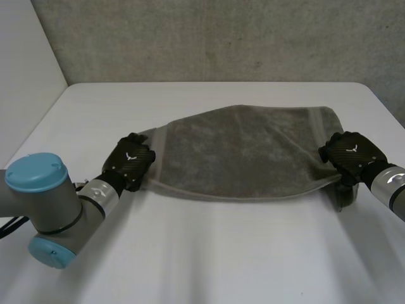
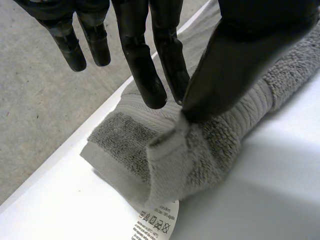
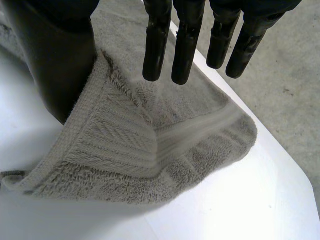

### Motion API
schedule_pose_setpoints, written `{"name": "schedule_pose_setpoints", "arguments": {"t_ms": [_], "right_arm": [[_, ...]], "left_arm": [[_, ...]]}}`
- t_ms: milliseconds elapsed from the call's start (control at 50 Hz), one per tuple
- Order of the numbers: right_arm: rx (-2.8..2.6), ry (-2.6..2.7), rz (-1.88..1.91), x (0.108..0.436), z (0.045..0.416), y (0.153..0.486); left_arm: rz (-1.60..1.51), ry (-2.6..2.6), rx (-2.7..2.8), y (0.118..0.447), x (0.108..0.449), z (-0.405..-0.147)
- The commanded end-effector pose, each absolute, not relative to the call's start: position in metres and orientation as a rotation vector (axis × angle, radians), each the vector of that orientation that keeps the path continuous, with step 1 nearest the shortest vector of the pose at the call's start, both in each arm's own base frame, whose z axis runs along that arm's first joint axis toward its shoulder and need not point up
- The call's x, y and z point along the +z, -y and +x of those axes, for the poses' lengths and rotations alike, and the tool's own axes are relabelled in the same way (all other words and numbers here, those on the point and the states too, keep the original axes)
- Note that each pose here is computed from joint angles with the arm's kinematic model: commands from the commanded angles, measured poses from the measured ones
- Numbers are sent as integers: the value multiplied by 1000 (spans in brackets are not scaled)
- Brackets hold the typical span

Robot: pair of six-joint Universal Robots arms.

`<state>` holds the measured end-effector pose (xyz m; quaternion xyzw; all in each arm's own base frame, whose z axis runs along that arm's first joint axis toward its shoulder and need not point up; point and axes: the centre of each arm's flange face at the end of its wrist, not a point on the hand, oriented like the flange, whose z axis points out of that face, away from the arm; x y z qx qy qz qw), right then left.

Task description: Fold the towel.

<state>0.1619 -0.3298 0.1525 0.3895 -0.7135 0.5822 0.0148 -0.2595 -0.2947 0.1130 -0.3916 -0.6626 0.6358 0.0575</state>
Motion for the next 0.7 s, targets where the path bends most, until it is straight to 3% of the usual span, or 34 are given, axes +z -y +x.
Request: {"name": "schedule_pose_setpoints", "arguments": {"t_ms": [20, 700], "right_arm": [[1782, 2251, 1185, 144, 155, 333], [1818, 2311, 956, 148, 136, 354]], "left_arm": [[-1186, 2010, 1929, 295, 113, -259], [-1210, 2063, 1815, 283, 100, -261]]}}
